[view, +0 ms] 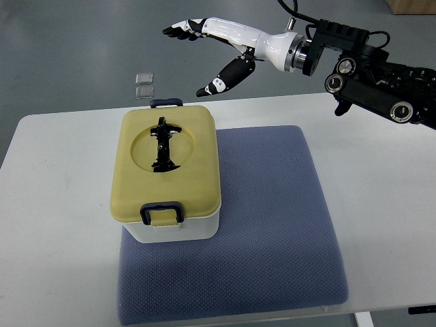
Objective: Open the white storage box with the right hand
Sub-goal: 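Swing the right hand over the yellow lid toward its black handle, then lower the right hand onto the lid and close fingers around the black handle, then tighten the right hand's grip on the black handle, then lift the yellow lid off the white box with the right hand, then move the lid beside the box and lower it onto the cushion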
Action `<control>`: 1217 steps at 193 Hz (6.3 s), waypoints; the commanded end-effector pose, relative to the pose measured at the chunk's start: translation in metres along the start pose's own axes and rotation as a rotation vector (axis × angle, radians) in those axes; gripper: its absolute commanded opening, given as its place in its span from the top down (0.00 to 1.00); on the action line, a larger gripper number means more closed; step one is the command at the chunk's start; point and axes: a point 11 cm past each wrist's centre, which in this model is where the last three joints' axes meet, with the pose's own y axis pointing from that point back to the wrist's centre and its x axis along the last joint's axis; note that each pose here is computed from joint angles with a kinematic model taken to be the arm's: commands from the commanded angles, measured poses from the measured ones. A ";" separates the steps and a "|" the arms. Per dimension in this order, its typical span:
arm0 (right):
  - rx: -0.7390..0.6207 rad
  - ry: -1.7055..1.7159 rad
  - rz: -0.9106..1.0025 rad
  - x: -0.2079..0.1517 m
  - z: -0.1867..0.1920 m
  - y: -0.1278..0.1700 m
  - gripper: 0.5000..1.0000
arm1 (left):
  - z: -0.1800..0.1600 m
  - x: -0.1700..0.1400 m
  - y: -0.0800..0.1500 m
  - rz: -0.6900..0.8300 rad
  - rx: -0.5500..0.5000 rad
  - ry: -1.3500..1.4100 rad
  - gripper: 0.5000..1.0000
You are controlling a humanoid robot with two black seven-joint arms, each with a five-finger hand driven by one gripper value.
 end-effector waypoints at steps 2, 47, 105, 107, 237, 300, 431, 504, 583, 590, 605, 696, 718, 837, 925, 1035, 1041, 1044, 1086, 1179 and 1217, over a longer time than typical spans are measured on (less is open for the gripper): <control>0.030 0.081 -0.092 0.001 -0.016 -0.006 0.15 | 0.000 0.000 0.000 0.000 0.000 0.000 0.00; 0.069 0.260 -0.237 -0.016 -0.030 -0.012 0.15 | 0.000 0.000 0.000 0.000 0.000 0.000 0.00; 0.110 0.446 -0.358 -0.028 -0.044 -0.022 0.15 | 0.000 0.000 0.000 0.000 0.000 0.000 0.00; 0.112 0.449 -0.361 -0.029 -0.045 -0.023 0.15 | 0.000 0.000 0.000 0.000 0.000 0.000 0.00; 0.145 0.860 -0.564 -0.049 -0.076 -0.052 0.36 | 0.000 0.000 0.000 0.000 0.000 0.000 0.00; 0.134 0.888 -0.594 -0.052 -0.074 -0.052 0.59 | 0.000 0.000 0.000 0.000 0.000 0.000 0.00; 0.166 0.897 -0.592 -0.058 -0.083 -0.058 0.74 | 0.000 0.000 0.000 0.000 0.000 0.000 0.00; 0.167 0.899 -0.591 -0.058 -0.083 -0.058 0.82 | 0.000 0.000 0.000 0.000 0.000 0.000 0.00; 0.178 0.898 -0.597 -0.063 -0.087 -0.062 0.83 | 0.000 0.000 0.000 0.000 0.000 0.000 0.00; 0.180 0.898 -0.597 -0.064 -0.087 -0.062 0.83 | 0.000 0.000 0.000 0.000 0.000 0.000 0.00; 0.181 0.897 -0.598 -0.065 -0.087 -0.062 0.83 | 0.000 0.000 0.000 0.000 0.000 -0.001 0.00; 0.171 0.915 -0.598 -0.063 -0.085 -0.062 1.00 | 0.000 0.000 0.000 0.000 0.000 0.000 0.00; 0.181 0.916 -0.595 -0.063 -0.086 -0.062 1.00 | 0.000 0.000 0.000 0.000 0.000 0.000 0.00; 0.211 0.987 -0.485 -0.002 -0.095 -0.037 1.00 | 0.000 0.000 0.000 0.000 0.000 -0.001 0.00; 0.051 0.989 -0.354 0.054 -0.045 0.028 1.00 | 0.000 0.000 0.000 0.000 0.000 -0.001 0.00; -0.117 0.799 -0.219 0.053 0.028 0.115 1.00 | 0.000 0.000 0.000 0.000 0.000 0.000 0.00; -0.123 0.795 -0.215 0.051 0.031 0.117 1.00 | 0.000 0.000 0.000 0.000 0.000 0.000 0.00; -0.124 0.795 -0.210 0.050 0.032 0.117 1.00 | 0.000 0.000 0.000 0.000 0.000 0.000 0.00; -0.140 0.773 -0.237 0.020 0.053 0.124 1.00 | 0.000 0.000 0.000 0.000 0.000 0.000 0.00; -0.103 0.763 -0.301 -0.040 0.073 0.123 1.00 | 0.000 0.000 0.000 0.000 0.000 0.000 0.00; -0.019 0.750 -0.300 -0.058 0.055 0.105 1.00 | 0.000 0.000 0.000 0.000 0.000 0.000 0.00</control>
